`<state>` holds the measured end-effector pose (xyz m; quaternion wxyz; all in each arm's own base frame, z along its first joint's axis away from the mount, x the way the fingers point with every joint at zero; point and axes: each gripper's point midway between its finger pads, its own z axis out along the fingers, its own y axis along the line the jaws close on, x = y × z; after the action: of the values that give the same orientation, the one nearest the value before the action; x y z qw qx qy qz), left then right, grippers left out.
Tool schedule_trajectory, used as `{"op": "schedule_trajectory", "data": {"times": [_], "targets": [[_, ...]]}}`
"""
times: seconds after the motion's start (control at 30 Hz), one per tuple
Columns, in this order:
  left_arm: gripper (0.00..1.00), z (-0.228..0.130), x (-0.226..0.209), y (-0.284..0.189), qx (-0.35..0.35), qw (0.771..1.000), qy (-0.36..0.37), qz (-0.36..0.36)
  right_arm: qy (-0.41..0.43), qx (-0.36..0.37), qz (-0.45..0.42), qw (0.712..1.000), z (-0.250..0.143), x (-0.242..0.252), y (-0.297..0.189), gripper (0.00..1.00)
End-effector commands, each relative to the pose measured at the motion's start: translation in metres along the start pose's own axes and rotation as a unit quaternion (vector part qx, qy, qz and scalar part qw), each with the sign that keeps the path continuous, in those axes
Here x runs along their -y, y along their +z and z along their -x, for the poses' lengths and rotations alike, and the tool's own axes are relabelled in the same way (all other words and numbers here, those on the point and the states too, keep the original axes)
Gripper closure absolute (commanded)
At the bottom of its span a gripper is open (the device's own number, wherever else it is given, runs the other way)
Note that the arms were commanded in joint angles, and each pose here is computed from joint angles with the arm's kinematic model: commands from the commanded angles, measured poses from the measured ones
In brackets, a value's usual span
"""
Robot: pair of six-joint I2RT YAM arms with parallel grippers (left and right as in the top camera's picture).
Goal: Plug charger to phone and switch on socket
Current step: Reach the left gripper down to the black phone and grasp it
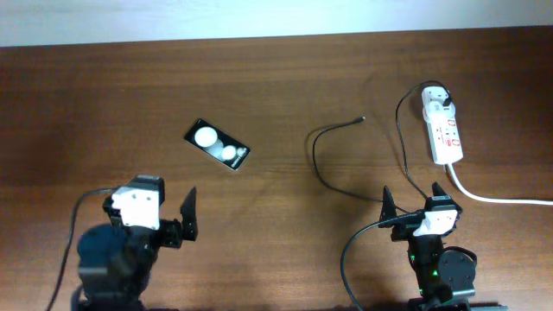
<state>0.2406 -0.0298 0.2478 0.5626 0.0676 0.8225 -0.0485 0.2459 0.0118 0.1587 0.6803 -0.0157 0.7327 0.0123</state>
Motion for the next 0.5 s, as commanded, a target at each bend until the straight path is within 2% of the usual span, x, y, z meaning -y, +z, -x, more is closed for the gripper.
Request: {"op": "schedule_trajectory", "data": {"times": [0.0,0.1,0.33,0.47], "targets": [[0.01,0.015,0.025,-0.003,-0.062,0.995,-0.018,-0.079,-0.001,-0.003,0.005,1.000,-0.003,-0.002,0.000,0.01],[0.01,0.007,0.068,-0.011,-0.102,0.972,-0.043,-0.209,-0.001,-0.002,0.005,1.000,-0.003,-0.002,0.000,0.01],[0.01,0.003,0.070,-0.009,-0.111,0.969,-0.047,-0.214,-0.001,-0.003,0.005,1.000,-0.003,-0.002,0.000,0.01],[0.01,-0.010,0.070,-0.013,-0.141,0.965,-0.057,-0.214,-0.001,-0.003,0.005,1.000,-0.003,-0.002,0.000,0.01]]}}
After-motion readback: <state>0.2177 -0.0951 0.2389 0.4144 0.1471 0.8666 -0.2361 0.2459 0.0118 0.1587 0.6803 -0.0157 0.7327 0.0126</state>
